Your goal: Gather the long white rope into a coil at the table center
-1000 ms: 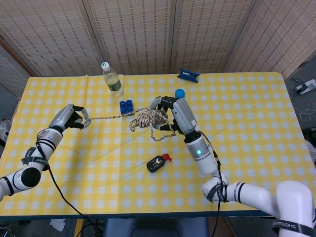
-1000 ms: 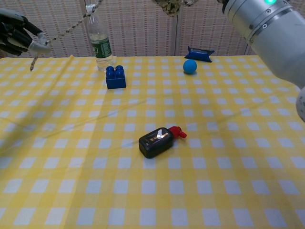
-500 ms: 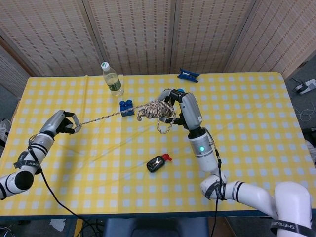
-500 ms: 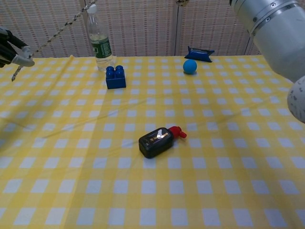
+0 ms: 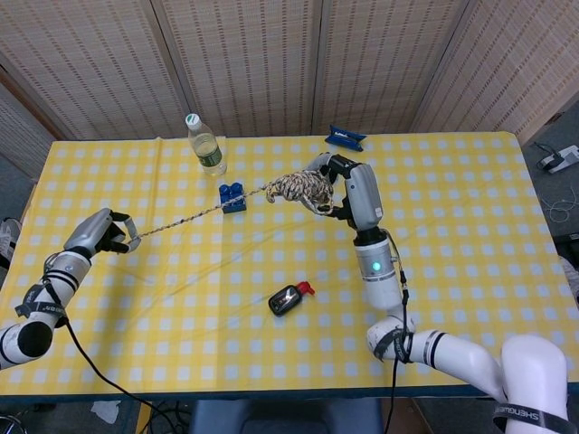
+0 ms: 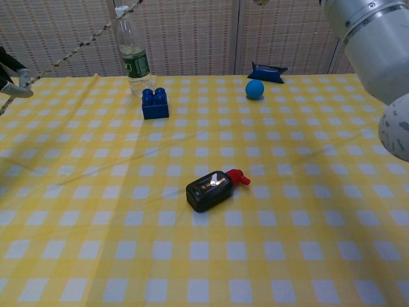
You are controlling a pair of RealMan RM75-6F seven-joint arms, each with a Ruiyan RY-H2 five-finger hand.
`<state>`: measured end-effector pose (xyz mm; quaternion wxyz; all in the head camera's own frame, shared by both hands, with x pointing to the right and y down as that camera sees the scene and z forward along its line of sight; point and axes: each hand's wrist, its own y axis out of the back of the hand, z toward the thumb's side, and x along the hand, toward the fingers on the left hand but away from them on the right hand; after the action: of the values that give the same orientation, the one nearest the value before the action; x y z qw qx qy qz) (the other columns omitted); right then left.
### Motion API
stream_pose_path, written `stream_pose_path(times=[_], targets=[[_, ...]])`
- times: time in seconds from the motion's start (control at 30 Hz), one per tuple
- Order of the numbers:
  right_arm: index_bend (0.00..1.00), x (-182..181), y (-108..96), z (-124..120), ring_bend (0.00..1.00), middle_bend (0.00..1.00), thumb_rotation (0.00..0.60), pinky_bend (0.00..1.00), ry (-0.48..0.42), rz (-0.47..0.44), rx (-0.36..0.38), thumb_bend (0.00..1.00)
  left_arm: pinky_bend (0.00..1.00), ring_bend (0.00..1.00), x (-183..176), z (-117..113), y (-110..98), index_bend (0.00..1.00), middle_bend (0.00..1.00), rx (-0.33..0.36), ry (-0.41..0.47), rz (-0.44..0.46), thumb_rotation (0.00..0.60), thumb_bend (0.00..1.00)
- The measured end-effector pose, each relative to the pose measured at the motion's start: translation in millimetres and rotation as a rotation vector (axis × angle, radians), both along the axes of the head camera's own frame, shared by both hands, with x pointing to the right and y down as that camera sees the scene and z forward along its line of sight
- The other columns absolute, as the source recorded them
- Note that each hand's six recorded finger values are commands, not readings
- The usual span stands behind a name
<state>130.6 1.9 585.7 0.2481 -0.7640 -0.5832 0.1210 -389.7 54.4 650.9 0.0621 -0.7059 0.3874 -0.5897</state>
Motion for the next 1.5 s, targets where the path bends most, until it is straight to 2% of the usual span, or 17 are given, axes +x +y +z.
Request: stream_pose_path(times=[0.17, 0.3, 0.5, 0.63, 0.93, 1.07, 1.23, 1.5], targets=[[0.79, 4.6, -2.4, 4.0, 0.61, 0.68, 0.600, 0.62, 0.032, 0.030, 0.000, 0.44, 1.00, 1.00, -1.0, -9.9, 2.4, 0.78, 1.00, 0.035, -0.035, 0.047, 0.600, 0.37], [0.79, 3.5, -1.6, 10.9, 0.61, 0.68, 0.600, 0.62, 0.095, 0.027, -0.005, 0.44, 1.00, 1.00, 2.3, -21.3, 2.6, 0.78, 1.00, 0.077, -0.036, 0.074, 0.600, 0.37], [0.79, -7.2, 3.0, 25.2, 0.61, 0.68, 0.600, 0.62, 0.196, -0.016, -0.033, 0.44, 1.00, 1.00, 17.2, -50.5, -2.0, 0.78, 1.00, 0.201, -0.020, 0.145, 0.600, 0.37], [0.79, -18.1, 6.8, 33.7, 0.61, 0.68, 0.600, 0.62, 0.255, -0.049, -0.048, 0.44, 1.00, 1.00, 36.5, -73.7, -3.5, 0.79, 1.00, 0.277, 0.031, 0.196, 0.600, 0.37], [0.79, -60.8, 17.3, 45.2, 0.61, 0.68, 0.600, 0.62, 0.350, -0.134, -0.047, 0.45, 1.00, 1.00, 95.1, -118.3, -8.8, 0.79, 1.00, 0.390, 0.188, 0.306, 0.600, 0.37], [0.79, -82.8, 22.3, 49.3, 0.61, 0.68, 0.600, 0.62, 0.374, -0.164, -0.044, 0.45, 1.00, 1.00, 122.7, -133.7, -15.0, 0.79, 1.00, 0.426, 0.244, 0.351, 0.600, 0.37], [0.79, -96.0, 21.0, 52.8, 0.61, 0.68, 0.600, 0.62, 0.374, -0.156, -0.056, 0.45, 1.00, 1.00, 150.8, -148.8, -18.9, 0.79, 1.00, 0.457, 0.283, 0.401, 0.600, 0.37], [0.79, -96.0, 14.8, 58.1, 0.61, 0.68, 0.600, 0.62, 0.379, -0.128, -0.069, 0.45, 1.00, 1.00, 175.6, -155.8, -17.3, 0.79, 1.00, 0.441, 0.325, 0.432, 0.600, 0.37]])
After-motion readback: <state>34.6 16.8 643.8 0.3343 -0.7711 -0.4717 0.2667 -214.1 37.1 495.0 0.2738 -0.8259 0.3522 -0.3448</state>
